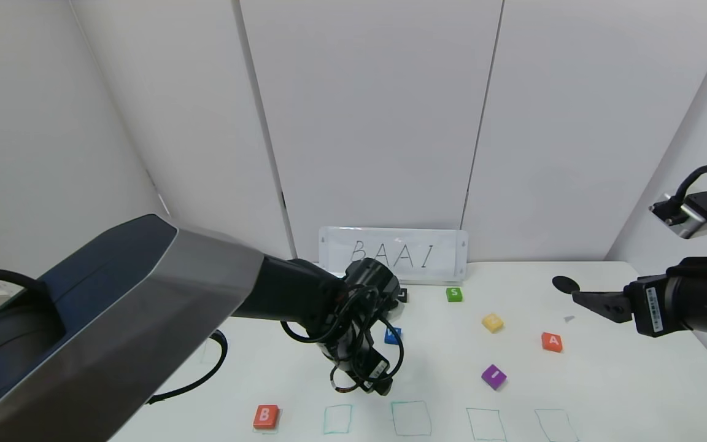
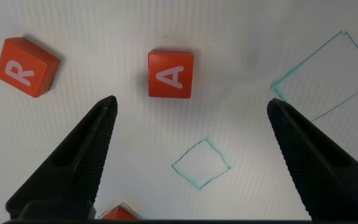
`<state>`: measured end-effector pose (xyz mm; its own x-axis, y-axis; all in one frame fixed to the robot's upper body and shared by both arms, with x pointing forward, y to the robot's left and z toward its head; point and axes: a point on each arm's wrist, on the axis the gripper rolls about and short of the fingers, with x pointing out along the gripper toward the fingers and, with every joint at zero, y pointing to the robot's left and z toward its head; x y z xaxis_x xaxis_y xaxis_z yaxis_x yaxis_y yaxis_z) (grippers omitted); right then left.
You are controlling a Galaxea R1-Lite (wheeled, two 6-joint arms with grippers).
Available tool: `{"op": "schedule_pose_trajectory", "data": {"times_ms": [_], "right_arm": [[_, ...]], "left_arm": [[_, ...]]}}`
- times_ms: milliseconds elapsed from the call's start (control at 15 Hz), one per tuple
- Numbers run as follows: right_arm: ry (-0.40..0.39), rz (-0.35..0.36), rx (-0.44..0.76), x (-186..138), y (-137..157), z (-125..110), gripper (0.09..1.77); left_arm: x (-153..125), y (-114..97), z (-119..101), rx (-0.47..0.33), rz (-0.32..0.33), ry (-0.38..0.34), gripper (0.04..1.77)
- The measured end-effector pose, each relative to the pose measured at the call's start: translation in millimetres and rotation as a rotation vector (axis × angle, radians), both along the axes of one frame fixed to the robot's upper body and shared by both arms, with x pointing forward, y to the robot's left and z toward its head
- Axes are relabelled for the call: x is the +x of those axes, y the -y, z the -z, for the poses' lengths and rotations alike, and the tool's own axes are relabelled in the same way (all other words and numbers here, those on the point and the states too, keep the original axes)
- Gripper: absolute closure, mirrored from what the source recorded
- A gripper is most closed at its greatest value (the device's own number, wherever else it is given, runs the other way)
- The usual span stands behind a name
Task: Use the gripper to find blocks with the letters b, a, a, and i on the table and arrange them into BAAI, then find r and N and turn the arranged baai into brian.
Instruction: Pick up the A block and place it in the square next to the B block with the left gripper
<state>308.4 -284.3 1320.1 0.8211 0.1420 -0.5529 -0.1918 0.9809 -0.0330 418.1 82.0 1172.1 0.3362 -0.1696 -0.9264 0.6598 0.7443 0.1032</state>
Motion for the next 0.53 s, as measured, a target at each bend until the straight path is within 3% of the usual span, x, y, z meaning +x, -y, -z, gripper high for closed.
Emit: {"op": "schedule_pose_trajectory", "data": {"times_ms": [533], "right_arm": [[-0.006,-0.020,-0.003,-2.1,-4.0,2.2,0.15]], "left_arm": [[25.9,-8.6,14.3,-0.005,0.054,-0.012,0.09]]}}
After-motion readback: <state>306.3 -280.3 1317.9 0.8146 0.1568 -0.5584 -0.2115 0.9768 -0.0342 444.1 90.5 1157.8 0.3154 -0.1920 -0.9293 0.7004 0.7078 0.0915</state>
